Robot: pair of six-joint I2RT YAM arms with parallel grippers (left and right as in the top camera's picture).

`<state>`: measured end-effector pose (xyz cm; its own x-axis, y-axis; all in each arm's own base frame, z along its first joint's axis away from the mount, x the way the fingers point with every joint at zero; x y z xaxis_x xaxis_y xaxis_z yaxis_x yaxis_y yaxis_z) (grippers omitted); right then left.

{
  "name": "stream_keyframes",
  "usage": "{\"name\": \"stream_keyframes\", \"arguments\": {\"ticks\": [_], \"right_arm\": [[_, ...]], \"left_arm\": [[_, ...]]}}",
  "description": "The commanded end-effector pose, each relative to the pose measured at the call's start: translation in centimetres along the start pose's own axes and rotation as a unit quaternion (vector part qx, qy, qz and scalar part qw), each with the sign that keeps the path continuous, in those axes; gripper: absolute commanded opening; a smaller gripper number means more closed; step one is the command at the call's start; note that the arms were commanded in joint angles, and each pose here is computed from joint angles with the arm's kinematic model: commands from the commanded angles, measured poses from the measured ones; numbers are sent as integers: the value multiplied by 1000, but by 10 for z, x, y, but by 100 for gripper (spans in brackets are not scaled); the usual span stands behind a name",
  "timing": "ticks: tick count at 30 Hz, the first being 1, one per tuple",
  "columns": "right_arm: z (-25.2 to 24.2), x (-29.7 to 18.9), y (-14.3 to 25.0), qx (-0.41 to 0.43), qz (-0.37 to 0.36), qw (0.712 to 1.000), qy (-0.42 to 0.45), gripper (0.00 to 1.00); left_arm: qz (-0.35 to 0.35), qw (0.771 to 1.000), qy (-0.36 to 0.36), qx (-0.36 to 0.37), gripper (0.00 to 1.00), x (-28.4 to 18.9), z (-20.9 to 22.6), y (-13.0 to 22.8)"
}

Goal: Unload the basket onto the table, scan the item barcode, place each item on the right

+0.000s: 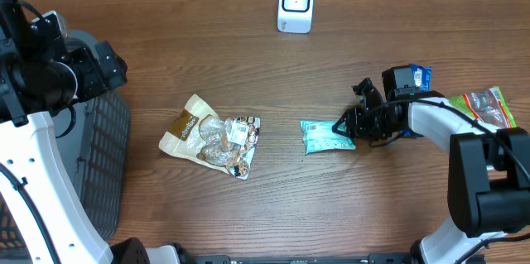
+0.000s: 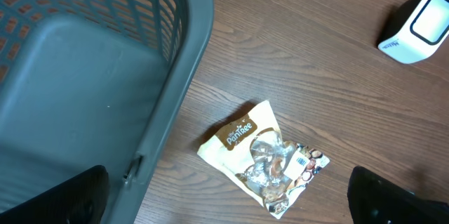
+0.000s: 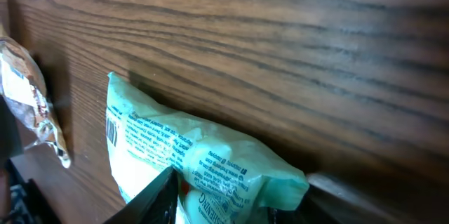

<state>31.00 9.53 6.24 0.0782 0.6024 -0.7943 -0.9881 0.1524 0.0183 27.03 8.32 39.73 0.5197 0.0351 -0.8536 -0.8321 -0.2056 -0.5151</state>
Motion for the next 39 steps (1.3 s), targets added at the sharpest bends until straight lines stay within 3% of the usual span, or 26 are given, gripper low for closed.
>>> {"name": "stream_keyframes", "arguments": {"ticks": [1,5,9,14,21,33,39], "right_arm": [[-10,12,21,29,38,999,8,33],[9,9,18,21,49,996,-65,11],[27,-2,8,12,51,993,-104,4],[75,-35,-7,-30,49,973,-223,4],[114,-79,-18,-69,6,968,-243,4],[159,-150,-25,-166,-135,957,-198,4],[162,-151,-37,-148,-220,959,-97,4]], "left_arm": [[-15,1000,4,-5,100,-8,-3,-1],[-15,1000,4,-5,100,-8,-3,-1],[-15,1000,4,-5,99,-8,-3,-1],[-15,1000,4,-5,100,-8,-3,-1],[-15,1000,4,-5,100,-8,-3,-1],[-15,1000,4,-5,100,-8,-3,-1],[-15,1000,4,-5,100,-8,-3,-1]]}}
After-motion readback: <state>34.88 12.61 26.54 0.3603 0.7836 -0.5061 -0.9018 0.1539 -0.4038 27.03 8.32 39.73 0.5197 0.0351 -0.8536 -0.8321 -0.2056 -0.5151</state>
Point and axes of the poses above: each gripper's point midway between its finger pads, its own x axis out along the fingers, its own z axis along the line the jaws close on, y = z × x, the point moved 7 cm from there along -x, back along the fingers, and after that the axes turned 13 degrees about x, right-handed, at the moved point
